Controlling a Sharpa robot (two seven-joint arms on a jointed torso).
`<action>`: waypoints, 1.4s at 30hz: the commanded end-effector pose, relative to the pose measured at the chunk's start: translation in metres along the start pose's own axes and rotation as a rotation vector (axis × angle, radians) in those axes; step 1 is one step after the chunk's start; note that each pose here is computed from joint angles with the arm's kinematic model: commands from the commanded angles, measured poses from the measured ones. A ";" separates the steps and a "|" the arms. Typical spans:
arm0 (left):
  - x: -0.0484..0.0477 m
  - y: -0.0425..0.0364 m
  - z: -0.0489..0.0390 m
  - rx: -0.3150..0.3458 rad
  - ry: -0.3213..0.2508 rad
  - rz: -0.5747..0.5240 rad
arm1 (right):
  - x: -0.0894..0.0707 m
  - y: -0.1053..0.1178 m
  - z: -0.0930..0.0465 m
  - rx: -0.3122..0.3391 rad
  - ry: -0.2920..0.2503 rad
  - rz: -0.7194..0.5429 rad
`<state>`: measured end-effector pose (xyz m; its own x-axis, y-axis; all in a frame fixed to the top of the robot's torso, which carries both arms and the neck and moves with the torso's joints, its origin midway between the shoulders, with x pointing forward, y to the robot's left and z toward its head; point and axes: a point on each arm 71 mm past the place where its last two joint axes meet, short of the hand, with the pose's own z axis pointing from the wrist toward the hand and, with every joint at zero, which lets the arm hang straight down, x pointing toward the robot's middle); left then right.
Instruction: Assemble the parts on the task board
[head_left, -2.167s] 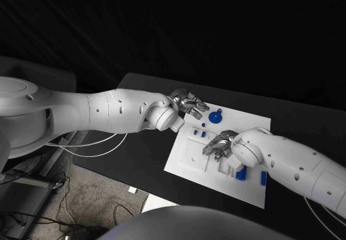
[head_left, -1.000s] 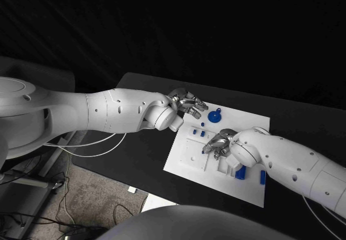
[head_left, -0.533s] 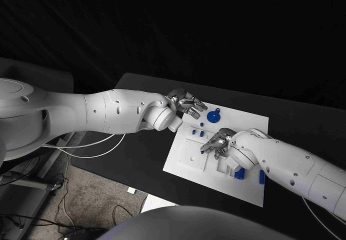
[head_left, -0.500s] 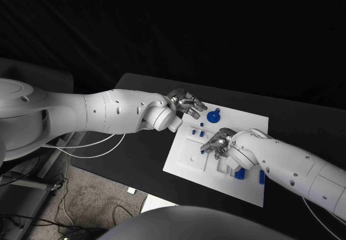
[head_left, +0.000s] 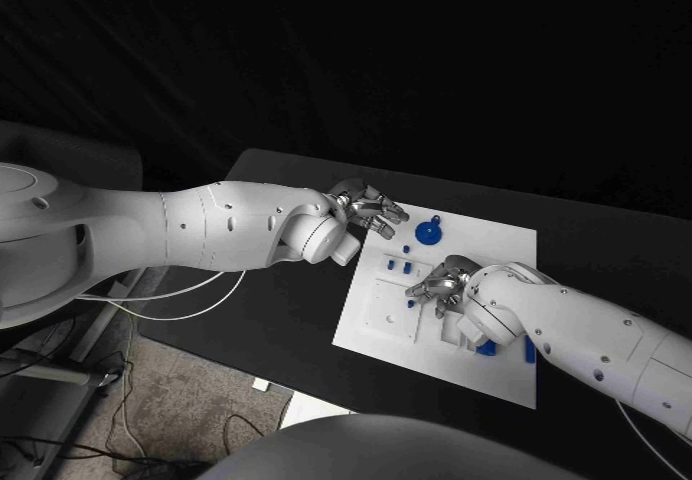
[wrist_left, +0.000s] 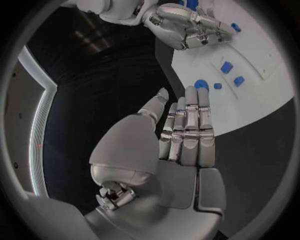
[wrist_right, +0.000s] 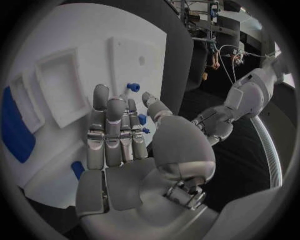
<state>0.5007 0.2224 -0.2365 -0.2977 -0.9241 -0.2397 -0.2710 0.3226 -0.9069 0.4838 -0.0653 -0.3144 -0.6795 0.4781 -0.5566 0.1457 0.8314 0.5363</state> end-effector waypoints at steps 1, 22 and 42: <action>-0.0005 -0.0016 0.0001 0.017 0.008 -0.004 | -0.003 0.001 -0.005 -0.062 -0.013 -0.007; -0.0130 -0.0005 0.0036 0.047 -0.023 -0.010 | -0.036 0.009 -0.054 -0.377 -0.084 -0.052; -0.0194 0.0034 0.0071 0.063 -0.032 -0.017 | -0.104 -0.021 -0.078 -0.486 -0.396 -0.527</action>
<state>0.5120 0.2430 -0.2384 -0.2464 -0.9366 -0.2492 -0.2354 0.3073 -0.9221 0.4948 -0.1564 -0.2208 -0.3490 0.3202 -0.8807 -0.4143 0.7902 0.4515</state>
